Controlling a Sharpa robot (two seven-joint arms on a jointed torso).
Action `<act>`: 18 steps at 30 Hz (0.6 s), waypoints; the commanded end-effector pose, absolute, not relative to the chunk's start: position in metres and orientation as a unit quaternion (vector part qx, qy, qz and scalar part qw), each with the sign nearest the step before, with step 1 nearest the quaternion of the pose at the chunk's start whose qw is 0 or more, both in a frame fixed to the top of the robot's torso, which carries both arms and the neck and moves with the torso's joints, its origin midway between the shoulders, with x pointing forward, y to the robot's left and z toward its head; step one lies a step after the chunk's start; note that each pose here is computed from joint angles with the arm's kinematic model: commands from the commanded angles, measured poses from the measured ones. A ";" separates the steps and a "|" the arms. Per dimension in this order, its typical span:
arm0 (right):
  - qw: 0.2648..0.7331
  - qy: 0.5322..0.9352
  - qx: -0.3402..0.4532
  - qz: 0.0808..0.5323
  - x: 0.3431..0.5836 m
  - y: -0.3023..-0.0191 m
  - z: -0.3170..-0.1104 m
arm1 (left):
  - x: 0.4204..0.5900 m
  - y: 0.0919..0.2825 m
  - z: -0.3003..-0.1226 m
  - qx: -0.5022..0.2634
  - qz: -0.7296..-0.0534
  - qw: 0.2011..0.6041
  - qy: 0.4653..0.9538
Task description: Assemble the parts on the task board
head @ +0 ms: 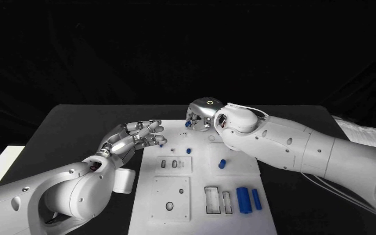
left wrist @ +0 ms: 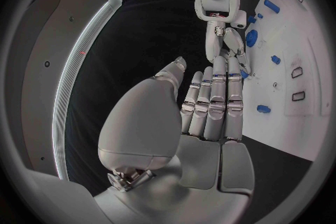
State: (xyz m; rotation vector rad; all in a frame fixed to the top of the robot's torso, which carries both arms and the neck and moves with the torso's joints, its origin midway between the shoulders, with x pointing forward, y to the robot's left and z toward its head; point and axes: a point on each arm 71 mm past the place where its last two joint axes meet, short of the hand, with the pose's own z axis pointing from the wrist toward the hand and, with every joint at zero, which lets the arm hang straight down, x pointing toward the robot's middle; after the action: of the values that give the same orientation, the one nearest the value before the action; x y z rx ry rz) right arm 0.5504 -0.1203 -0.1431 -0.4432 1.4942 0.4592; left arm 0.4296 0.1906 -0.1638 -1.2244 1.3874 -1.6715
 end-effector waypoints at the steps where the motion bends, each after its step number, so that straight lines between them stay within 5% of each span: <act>1: 0.673 0.683 -0.213 0.189 0.550 -0.122 -0.148 | 0.429 0.189 -0.162 -0.461 -0.643 0.310 0.527; 18: 0.677 0.680 -0.210 0.187 0.553 -0.118 -0.149 | 0.429 0.189 -0.162 -0.461 -0.643 0.310 0.527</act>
State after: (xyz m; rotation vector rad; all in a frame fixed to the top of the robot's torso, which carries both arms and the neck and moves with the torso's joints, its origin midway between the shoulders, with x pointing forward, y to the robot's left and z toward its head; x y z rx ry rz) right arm 0.5525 -0.1173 -0.1446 -0.4545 1.5067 0.4449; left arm 0.4299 0.1908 -0.1640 -1.2259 1.3894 -1.6702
